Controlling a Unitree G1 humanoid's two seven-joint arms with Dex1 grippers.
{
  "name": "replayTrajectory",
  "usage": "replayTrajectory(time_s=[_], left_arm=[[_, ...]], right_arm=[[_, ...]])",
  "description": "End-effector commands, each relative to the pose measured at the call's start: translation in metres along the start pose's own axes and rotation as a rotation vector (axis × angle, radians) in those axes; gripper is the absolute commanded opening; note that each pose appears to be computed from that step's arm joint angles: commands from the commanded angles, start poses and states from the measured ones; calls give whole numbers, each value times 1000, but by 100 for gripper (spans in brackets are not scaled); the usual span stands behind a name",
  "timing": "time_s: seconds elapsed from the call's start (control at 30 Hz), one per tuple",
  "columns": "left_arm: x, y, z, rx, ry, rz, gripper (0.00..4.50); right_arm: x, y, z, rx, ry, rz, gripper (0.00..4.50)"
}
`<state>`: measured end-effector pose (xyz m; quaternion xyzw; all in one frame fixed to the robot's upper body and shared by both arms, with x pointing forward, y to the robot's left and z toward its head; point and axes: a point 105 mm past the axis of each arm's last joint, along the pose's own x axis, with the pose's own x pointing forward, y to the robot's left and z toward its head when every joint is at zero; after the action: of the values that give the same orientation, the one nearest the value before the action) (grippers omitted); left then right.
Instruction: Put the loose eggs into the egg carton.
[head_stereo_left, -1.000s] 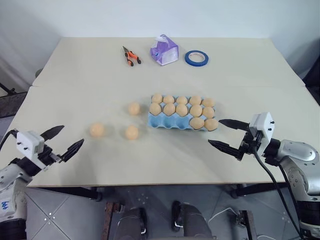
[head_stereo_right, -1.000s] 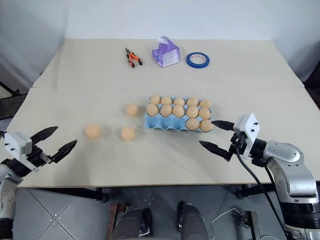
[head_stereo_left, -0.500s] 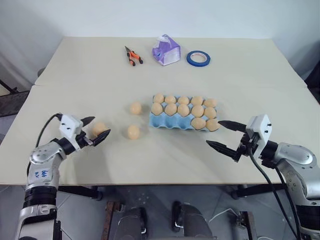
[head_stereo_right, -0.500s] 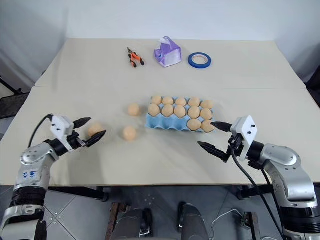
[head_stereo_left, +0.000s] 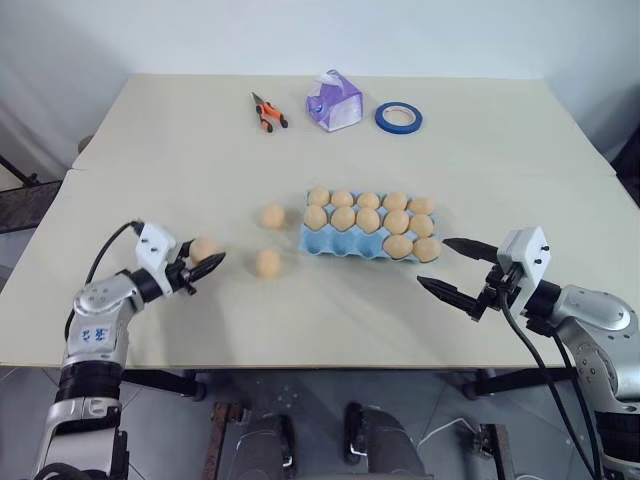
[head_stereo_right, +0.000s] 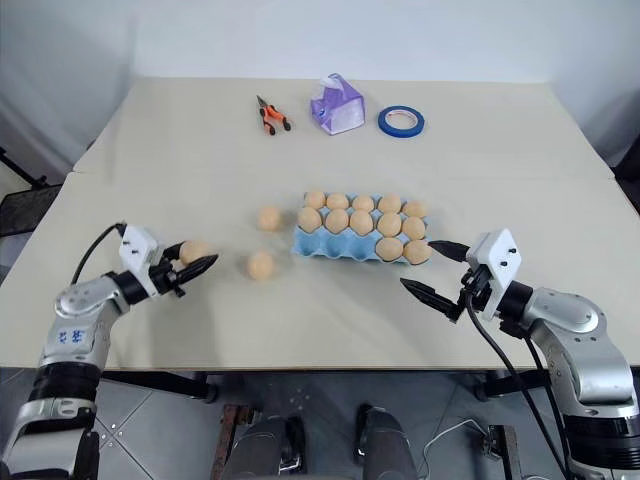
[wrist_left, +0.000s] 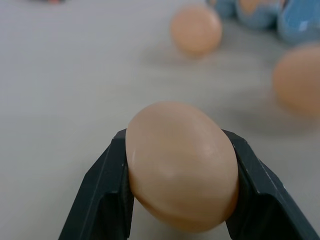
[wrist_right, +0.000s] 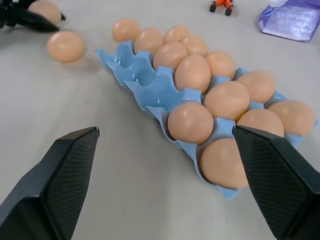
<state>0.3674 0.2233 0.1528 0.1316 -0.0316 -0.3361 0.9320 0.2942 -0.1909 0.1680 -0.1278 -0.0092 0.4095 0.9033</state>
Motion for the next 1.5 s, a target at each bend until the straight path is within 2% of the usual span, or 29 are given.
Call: replayTrajectory(time_s=[0.03,0.17,0.3,0.57,0.9,1.17,1.4,1.5], left_arm=[[19,-8,41,53,-113,-72,181],[53,-24,64,68,-155,-162,181],[92,-62,83,46,-214,-325,181],[137,-122,89,11,-234,-560,181],[169,-151,87,5,-205,-605,181],[174,-152,86,-13,-207,-587,435],[163,-132,102,24,-281,-542,445],[143,-114,108,37,-318,-539,445]], right_arm=[[-2,-4,11,-41,-24,-11,450],[-3,-2,13,-49,-47,-7,450],[-6,1,11,-50,-51,-8,450],[-10,4,8,-46,-48,-45,450],[-20,7,5,-39,-43,-108,450],[-23,7,4,-37,-37,-123,450],[-20,3,6,-42,-38,-112,450],[-18,4,6,-41,-44,-92,450]])
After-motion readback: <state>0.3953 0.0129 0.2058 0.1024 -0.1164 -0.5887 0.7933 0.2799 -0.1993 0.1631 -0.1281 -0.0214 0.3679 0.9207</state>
